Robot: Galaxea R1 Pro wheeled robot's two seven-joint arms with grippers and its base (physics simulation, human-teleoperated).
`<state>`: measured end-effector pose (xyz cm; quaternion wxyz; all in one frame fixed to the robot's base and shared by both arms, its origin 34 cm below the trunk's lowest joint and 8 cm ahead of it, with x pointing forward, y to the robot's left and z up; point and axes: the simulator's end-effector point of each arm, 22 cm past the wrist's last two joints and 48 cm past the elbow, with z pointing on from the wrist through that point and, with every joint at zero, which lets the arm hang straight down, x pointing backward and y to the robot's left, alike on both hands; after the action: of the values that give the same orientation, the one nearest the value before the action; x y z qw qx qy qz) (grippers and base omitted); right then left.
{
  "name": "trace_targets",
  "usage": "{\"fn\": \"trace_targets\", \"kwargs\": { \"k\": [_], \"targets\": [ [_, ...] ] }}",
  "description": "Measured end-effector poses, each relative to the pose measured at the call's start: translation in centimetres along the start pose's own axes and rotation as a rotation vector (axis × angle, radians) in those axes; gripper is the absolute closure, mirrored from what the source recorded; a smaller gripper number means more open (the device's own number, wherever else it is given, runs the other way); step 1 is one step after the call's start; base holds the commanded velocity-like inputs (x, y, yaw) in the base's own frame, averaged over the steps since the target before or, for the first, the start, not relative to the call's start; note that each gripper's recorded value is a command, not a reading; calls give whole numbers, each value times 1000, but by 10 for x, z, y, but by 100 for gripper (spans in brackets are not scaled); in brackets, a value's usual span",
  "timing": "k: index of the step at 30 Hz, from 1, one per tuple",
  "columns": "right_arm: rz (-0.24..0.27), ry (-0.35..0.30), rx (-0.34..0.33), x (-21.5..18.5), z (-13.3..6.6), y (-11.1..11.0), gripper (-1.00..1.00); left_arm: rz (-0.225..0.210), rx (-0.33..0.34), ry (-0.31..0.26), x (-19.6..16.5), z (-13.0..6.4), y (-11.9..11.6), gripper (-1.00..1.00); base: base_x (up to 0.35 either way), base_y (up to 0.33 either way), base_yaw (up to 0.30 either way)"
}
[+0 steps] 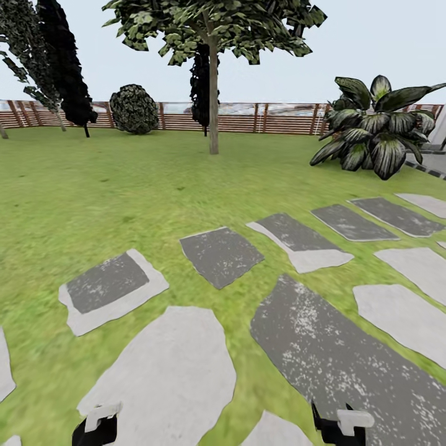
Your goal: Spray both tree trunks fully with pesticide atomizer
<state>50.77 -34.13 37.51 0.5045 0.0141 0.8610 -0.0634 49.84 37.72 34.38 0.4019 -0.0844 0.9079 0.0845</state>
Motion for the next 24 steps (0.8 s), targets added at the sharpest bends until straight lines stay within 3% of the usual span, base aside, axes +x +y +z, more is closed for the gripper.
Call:
{"fn": "trace_targets", "kwargs": {
  "k": [24],
  "targets": [
    [0, 1, 0, 1, 0, 0, -100, 1, 0, 0, 0, 0, 0, 100, 337, 0, 0]
  ]
}}
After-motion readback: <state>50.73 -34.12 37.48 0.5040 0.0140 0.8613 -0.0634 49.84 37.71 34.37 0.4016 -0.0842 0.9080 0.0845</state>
